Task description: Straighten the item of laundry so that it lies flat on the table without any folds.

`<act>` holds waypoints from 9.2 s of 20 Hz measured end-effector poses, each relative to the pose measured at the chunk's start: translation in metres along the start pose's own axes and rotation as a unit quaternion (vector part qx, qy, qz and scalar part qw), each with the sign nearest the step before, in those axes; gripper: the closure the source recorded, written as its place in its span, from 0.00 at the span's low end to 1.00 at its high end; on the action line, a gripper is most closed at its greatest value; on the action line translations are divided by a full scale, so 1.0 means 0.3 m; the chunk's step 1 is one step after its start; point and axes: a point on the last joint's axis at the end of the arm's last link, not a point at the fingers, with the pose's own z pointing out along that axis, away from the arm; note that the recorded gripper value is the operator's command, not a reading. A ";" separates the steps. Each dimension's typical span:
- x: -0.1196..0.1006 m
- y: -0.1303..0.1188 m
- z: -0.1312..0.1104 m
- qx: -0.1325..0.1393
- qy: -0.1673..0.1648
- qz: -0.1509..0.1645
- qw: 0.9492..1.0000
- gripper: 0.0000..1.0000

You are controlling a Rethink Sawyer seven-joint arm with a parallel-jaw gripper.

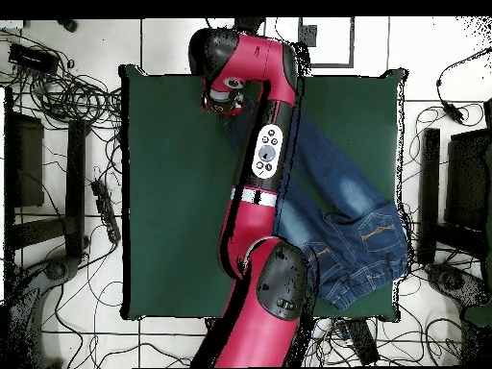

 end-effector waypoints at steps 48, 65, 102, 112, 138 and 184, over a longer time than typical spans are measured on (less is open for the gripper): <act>0.002 0.000 -0.001 -0.010 0.004 0.000 1.000 1.00; 0.029 -0.011 0.008 -0.049 0.014 -0.019 0.999 1.00; 0.220 0.339 0.070 -0.068 0.039 -0.124 0.989 0.00; 0.234 0.333 0.040 -0.042 0.033 -0.131 0.990 0.00; 0.228 -0.016 -0.342 0.036 -0.019 -0.117 0.992 0.00; -0.026 -0.481 -0.133 0.056 -0.108 -0.066 0.990 0.00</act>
